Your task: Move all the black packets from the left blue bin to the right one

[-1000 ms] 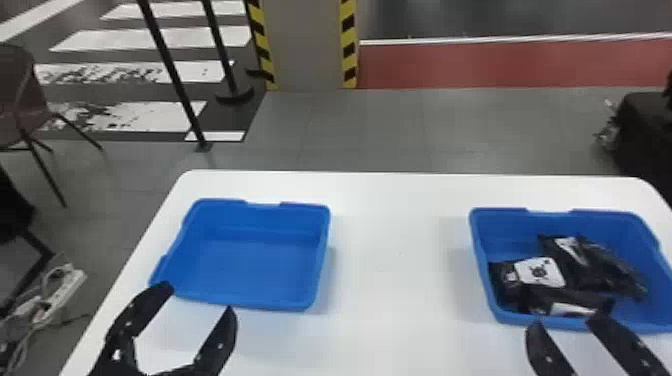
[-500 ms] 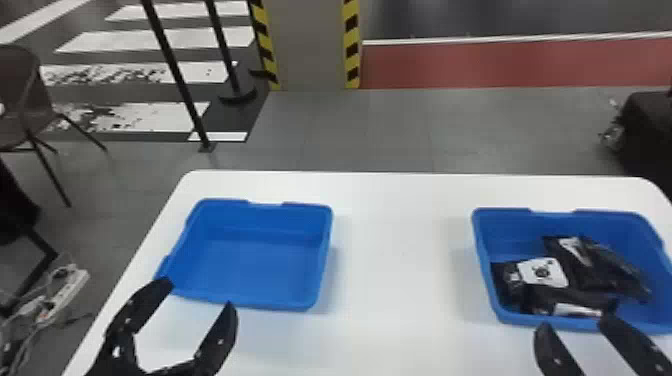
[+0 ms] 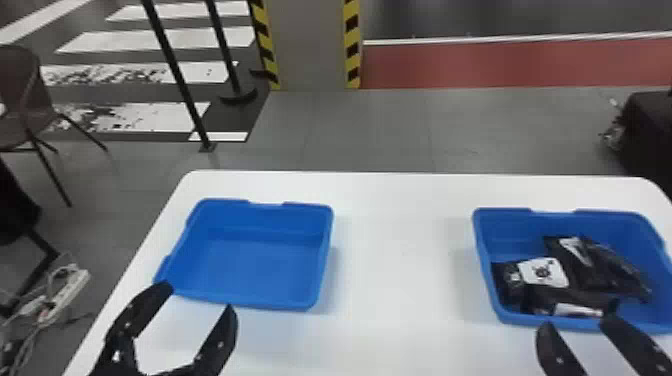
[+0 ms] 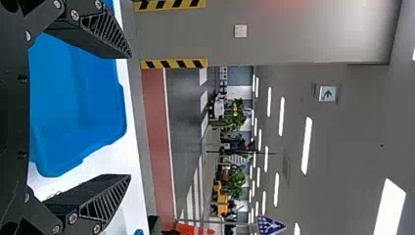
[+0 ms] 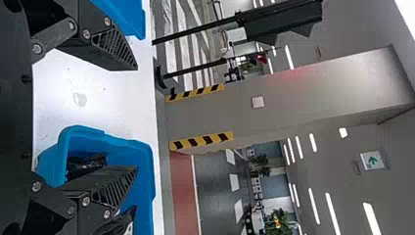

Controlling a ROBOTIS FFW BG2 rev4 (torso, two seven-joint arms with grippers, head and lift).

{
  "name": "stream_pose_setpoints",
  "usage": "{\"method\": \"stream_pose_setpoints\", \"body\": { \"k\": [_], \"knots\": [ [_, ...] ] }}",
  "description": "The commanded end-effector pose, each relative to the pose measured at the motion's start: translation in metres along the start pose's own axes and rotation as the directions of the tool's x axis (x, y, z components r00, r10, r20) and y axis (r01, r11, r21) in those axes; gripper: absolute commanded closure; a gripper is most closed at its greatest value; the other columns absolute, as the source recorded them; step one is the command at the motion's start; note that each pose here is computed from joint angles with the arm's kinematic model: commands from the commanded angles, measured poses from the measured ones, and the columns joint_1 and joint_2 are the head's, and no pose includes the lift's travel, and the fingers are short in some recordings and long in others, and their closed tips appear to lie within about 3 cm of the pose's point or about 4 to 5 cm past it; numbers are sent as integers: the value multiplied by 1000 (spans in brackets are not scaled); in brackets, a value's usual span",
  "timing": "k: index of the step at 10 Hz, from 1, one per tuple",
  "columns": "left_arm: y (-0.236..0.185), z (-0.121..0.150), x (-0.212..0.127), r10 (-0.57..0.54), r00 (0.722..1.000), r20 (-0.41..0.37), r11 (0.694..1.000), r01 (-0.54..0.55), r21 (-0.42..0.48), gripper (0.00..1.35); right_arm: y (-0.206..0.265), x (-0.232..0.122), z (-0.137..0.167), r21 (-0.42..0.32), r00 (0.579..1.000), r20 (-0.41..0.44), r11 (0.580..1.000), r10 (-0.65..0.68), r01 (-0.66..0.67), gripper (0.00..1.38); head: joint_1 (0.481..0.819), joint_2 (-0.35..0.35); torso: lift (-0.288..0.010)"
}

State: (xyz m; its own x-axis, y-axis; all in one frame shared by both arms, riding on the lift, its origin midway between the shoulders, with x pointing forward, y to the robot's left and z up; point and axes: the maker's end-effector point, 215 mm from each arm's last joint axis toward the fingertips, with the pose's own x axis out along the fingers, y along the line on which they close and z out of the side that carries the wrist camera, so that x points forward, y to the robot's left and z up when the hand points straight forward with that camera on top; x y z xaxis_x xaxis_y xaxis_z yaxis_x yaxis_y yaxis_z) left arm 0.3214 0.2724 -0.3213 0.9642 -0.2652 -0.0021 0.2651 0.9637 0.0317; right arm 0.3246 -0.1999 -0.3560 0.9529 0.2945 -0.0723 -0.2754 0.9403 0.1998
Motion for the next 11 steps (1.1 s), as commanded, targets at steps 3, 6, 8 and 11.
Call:
{"method": "stream_pose_setpoints", "body": {
  "k": [3, 6, 8, 11],
  "knots": [
    [0, -4, 1, 1, 1000, -13, 1000, -1, -12, 170, 0, 1, 2, 8, 1000, 6, 1000, -1, 1, 332, 695, 130, -110],
    [0, -6, 0, 0, 1000, -18, 1000, 0, -17, 168, -1, 1, 0, 15, 1000, 6, 1000, -3, 2, 332, 695, 130, -110],
    [0, -7, 0, 0, 1000, -21, 1000, 0, -21, 167, -1, 1, 0, 15, 1000, 6, 1000, -3, 2, 332, 695, 130, -110],
    [0, -9, 1, 1, 1000, -28, 1000, -2, -24, 170, -1, 1, 0, 16, 1000, 6, 1000, -3, 3, 332, 695, 129, -110]
  ]
}}
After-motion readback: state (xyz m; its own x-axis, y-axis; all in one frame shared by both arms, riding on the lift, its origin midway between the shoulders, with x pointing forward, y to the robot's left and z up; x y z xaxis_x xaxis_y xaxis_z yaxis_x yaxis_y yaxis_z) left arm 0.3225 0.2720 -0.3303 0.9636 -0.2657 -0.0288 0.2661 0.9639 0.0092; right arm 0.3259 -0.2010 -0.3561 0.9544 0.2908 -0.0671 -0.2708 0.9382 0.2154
